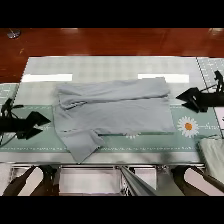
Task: Fold the shirts.
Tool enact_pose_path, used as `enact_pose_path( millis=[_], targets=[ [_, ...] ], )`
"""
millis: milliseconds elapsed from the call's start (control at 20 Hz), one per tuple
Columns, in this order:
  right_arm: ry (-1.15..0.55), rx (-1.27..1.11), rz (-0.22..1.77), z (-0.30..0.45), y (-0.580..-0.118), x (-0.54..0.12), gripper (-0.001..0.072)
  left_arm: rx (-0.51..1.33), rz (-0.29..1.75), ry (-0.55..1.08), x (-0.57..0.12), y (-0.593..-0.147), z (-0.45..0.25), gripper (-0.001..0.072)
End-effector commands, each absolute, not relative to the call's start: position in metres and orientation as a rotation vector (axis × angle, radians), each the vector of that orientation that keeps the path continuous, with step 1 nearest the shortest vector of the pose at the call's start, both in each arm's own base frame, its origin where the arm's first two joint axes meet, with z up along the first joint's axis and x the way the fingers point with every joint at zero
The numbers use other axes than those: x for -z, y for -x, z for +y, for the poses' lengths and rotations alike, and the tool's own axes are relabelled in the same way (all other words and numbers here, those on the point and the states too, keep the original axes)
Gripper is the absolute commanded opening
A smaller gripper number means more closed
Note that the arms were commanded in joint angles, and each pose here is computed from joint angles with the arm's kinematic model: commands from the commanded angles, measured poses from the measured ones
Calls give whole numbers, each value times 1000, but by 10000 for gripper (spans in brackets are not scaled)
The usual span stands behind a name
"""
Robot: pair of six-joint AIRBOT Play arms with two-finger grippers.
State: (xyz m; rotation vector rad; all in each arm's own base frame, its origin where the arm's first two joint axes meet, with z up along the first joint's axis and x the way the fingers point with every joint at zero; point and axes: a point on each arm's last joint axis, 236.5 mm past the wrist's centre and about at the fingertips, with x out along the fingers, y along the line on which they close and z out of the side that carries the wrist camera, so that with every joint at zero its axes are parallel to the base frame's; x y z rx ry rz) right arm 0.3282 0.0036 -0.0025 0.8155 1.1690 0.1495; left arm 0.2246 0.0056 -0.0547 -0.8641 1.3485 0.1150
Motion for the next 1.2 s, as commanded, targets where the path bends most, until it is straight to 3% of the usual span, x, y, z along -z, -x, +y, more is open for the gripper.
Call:
enact_pose_path(
  millis=[0, 300, 650, 900, 950, 1000, 1050, 1150],
  targets=[
    [-943, -188, 1045, 43, -289, 13, 624, -94, 1248, 1056, 67, -203, -26, 701],
    [-976, -232, 1050, 55, -283, 9, 623, -13, 1371, 1052, 88, -180, -63, 701],
    [-1013, -230, 1040, 57, -285, 4, 622, 54, 1415, 962, 103, -189, -89, 700],
    [-1017, -33, 852, -27, -317, -34, 622, 101, 1430, 923, 104, -188, -104, 667],
    [-989, 32, 855, -48, -311, -32, 621, 115, 1438, 904, 106, -186, -106, 446],
    [-967, 90, 898, -62, -299, -22, 622, 138, 1436, 873, 108, -186, -107, 95],
    [-925, 161, 993, -71, -277, -3, 622, 141, 1430, 864, 108, -188, -107, 19],
    [-813, 278, 1207, -80, -230, 37, 611, 155, 1422, 852, 107, -189, -107, 20]
  ],
)
